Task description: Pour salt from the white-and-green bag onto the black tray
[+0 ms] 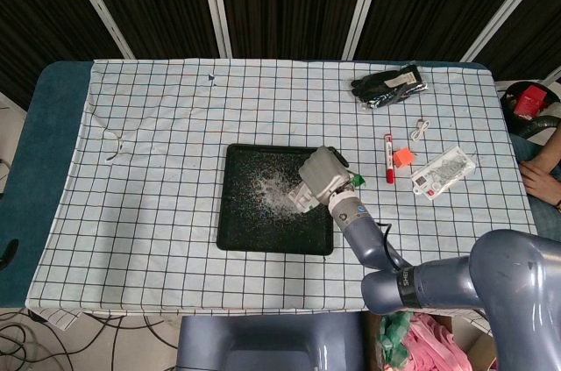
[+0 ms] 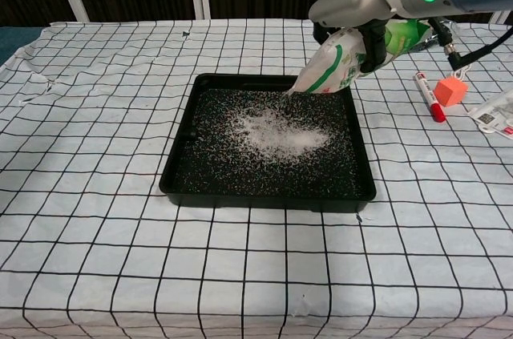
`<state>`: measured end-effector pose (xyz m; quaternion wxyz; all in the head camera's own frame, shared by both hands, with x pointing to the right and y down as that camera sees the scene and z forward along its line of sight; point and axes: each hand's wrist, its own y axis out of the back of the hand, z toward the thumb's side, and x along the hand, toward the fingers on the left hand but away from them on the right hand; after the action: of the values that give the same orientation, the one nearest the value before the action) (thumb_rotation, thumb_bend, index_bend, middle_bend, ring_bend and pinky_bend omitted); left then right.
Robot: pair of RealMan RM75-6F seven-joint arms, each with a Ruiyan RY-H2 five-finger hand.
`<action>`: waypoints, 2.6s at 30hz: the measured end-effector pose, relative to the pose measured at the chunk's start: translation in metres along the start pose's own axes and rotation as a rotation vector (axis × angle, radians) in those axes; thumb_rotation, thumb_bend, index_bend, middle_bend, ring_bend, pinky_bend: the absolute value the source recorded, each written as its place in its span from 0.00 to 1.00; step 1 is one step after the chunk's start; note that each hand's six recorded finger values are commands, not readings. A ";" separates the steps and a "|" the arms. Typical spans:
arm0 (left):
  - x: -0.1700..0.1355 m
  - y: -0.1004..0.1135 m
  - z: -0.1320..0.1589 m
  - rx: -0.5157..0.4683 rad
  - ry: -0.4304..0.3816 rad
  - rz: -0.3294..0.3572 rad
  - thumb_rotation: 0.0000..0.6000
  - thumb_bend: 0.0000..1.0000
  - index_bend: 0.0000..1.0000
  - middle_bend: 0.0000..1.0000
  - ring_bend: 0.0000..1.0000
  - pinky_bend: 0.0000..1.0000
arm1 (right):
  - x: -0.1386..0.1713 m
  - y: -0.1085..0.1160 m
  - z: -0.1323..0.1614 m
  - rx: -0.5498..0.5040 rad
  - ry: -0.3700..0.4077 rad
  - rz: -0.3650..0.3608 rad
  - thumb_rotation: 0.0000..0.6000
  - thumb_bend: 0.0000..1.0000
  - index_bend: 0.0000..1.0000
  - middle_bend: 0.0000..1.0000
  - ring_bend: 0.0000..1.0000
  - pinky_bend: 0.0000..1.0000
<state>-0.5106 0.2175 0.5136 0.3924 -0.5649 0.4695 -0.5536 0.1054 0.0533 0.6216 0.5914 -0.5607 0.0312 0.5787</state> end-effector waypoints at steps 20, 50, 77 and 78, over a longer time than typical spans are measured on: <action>0.000 0.001 0.000 -0.003 -0.002 0.000 1.00 0.30 0.17 0.09 0.02 0.11 | 0.003 -0.006 0.010 -0.192 0.026 0.029 1.00 0.61 0.84 0.71 0.77 0.72; 0.000 0.001 0.001 0.011 0.015 0.022 1.00 0.30 0.17 0.09 0.02 0.11 | 0.025 -0.106 -0.041 -1.357 -0.042 -0.004 1.00 0.61 0.85 0.65 0.75 0.71; 0.001 0.000 0.001 0.014 0.021 0.024 1.00 0.30 0.17 0.09 0.03 0.11 | 0.031 -0.204 -0.021 -1.447 -0.219 -0.087 1.00 0.56 0.85 0.58 0.67 0.68; 0.001 0.000 0.001 0.014 0.020 0.023 1.00 0.30 0.17 0.09 0.03 0.11 | 0.030 -0.203 -0.020 -1.455 -0.225 -0.097 1.00 0.56 0.85 0.58 0.66 0.68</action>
<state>-0.5096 0.2162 0.5143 0.3977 -0.5512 0.4760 -0.5581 0.2733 0.1194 0.7210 0.0943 -0.7493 -0.4462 0.4802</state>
